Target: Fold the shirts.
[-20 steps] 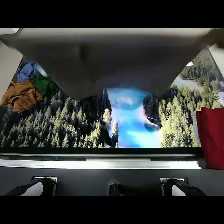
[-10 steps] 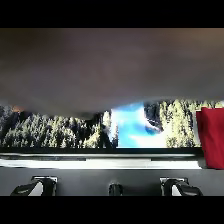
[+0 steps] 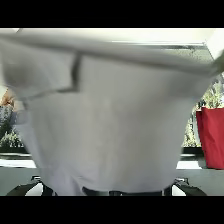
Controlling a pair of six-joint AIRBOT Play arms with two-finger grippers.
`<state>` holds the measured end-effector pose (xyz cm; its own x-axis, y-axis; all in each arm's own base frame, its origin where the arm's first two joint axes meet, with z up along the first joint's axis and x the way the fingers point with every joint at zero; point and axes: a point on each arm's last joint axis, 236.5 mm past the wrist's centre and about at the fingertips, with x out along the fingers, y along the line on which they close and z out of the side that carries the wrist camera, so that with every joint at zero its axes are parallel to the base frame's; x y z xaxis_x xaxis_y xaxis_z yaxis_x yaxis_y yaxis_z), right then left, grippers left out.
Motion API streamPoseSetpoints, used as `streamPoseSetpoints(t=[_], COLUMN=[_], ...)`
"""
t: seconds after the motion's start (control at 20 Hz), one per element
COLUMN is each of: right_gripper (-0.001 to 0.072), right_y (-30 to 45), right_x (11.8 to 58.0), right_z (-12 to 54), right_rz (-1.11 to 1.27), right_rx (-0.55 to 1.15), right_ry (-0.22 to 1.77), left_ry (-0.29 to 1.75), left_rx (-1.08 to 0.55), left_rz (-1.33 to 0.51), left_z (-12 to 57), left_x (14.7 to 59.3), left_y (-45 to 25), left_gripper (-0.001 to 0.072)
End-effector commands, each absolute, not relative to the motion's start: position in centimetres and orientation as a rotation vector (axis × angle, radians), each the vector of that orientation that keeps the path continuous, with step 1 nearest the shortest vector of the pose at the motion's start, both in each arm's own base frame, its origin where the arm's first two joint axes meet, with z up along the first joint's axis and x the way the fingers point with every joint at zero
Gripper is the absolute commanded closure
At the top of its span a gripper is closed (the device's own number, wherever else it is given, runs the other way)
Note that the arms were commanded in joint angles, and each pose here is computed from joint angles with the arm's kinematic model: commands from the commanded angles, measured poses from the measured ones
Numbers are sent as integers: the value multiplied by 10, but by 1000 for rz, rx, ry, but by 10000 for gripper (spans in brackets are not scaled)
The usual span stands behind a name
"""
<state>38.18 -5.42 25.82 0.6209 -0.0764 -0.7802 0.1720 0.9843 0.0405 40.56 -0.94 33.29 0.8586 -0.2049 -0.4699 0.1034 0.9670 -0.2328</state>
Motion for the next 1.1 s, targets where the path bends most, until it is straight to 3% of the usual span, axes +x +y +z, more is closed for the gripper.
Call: streamPoseSetpoints(t=[0.0, 0.1, 0.2, 0.4, 0.55, 0.8, 0.95, 1.05], right_gripper=[670, 670, 669, 670, 670, 669, 668, 668], right_y=[-43, -34, -32, -45, -54, -50, -45, -41], right_x=[413, 461, 508, 582, 604, 563, 490, 450], right_z=[89, 31, 1, 26, 40, -1, -8, -21], right_rz=[-96, -88, -118, -173, -204, -232, -163, -155], right_rx=[139, 138, 191, 302, 386, 364, 188, 172], right_ry=[1281, 1243, 1150, 829, 704, 946, 1253, 1426], left_ry=[978, 1109, 1133, 926, 782, 917, 1141, 1371], left_rx=[-236, -290, -344, -433, -480, -450, -402, -368], left_rz=[-218, -185, -163, -126, -102, -171, -282, -330], left_z=[127, 39, -6, 2, 23, 9, 6, -17], left_x=[440, 454, 478, 556, 595, 569, 509, 459], left_y=[-27, -27, -26, -20, -12, -21, -30, -35], left_gripper=[677, 677, 676, 676, 676, 676, 676, 676])
